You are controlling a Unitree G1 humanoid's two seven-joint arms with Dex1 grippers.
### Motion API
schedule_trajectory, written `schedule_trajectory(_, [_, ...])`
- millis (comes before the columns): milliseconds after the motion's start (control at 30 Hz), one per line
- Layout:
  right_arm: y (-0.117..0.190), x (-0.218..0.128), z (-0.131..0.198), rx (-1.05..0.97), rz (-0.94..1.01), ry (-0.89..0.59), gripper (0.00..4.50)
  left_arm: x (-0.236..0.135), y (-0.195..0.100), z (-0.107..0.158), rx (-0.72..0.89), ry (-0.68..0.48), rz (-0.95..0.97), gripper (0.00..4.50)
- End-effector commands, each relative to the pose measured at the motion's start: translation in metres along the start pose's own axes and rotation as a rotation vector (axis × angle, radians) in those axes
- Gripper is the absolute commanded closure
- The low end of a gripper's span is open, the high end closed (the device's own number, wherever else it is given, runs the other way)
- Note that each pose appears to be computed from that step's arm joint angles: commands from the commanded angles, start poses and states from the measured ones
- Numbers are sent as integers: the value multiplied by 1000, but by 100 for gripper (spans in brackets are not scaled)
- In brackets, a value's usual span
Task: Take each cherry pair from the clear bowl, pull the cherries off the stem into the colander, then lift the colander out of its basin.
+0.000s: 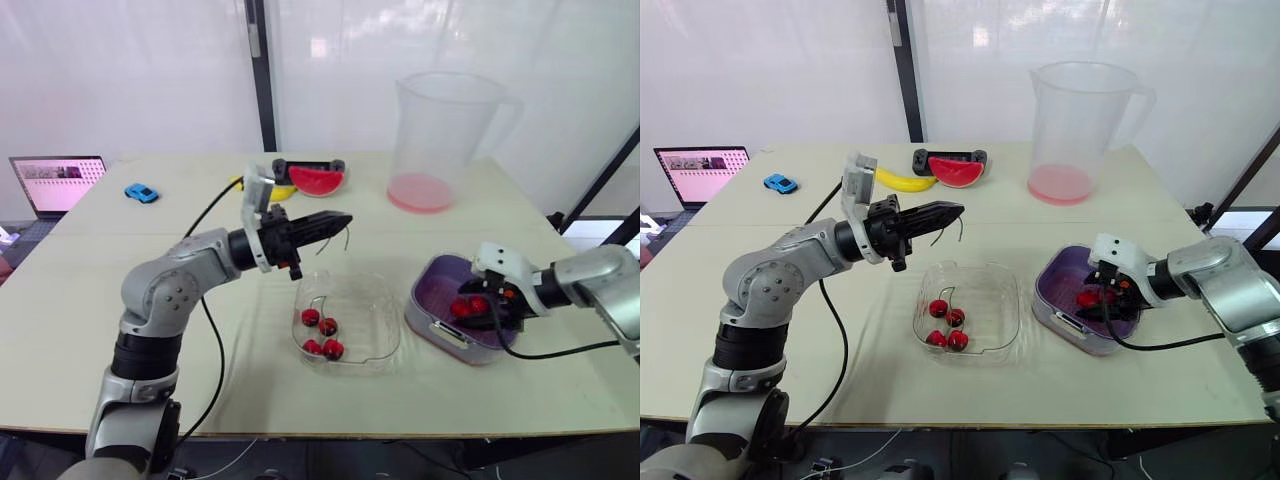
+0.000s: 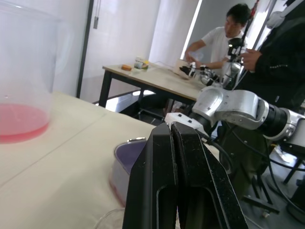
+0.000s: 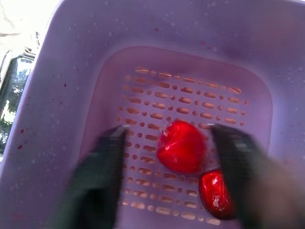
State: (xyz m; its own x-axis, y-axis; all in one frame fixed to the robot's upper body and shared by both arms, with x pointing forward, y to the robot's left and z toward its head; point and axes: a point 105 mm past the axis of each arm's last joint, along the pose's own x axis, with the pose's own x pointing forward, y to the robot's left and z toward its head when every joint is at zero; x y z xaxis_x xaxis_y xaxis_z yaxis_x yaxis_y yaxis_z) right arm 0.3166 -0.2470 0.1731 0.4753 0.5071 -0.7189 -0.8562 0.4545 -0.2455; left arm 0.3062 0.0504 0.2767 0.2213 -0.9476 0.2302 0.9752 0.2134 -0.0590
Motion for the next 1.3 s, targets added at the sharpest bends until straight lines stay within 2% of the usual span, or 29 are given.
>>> schedule_trajectory(33, [-5, -42, 44, -43, -26, -147, 13, -4, -1, 11, 56, -28, 14, 450])
schedule_trajectory(167, [6, -73, 86, -69, 46, -336, 13, -9, 2, 13, 60, -26, 34, 450])
schedule_trajectory(267, [26, -100, 142, -114, 169, -647, 13, -23, 7, 13, 72, 8, 77, 450])
schedule_trajectory(333, [34, -100, 156, -125, 214, -715, 13, -34, 10, 13, 78, 29, 111, 450])
schedule_trajectory(433, [40, -90, 162, -119, 241, -742, 13, -54, 15, 17, 112, 26, 166, 450])
schedule_trajectory(467, [40, -84, 164, -117, 241, -748, 13, -68, 21, 22, 125, -3, 208, 450])
schedule_trajectory(533, [41, -76, 166, -105, 259, -769, 13, -106, 34, 20, 173, 37, 326, 450])
schedule_trajectory(600, [40, -68, 166, -90, 264, -778, 13, -143, 40, 14, 153, 89, 432, 450])
schedule_trajectory(767, [40, -60, 166, -82, 266, -781, 13, -197, 49, -15, 26, 169, 604, 450])
schedule_trajectory(833, [40, -59, 166, -82, 266, -782, 13, -205, 50, -22, 0, 186, 631, 450])
schedule_trajectory(1067, [51, -64, 161, -102, 303, -755, 13, -251, 59, -82, -162, 290, 824, 450])
schedule_trajectory(1233, [53, -68, 157, -103, 302, -736, 13, -270, 56, -99, -249, 294, 871, 450])
schedule_trajectory(1300, [52, -69, 156, -102, 296, -728, 0, -277, 57, -101, -264, 298, 899, 392])
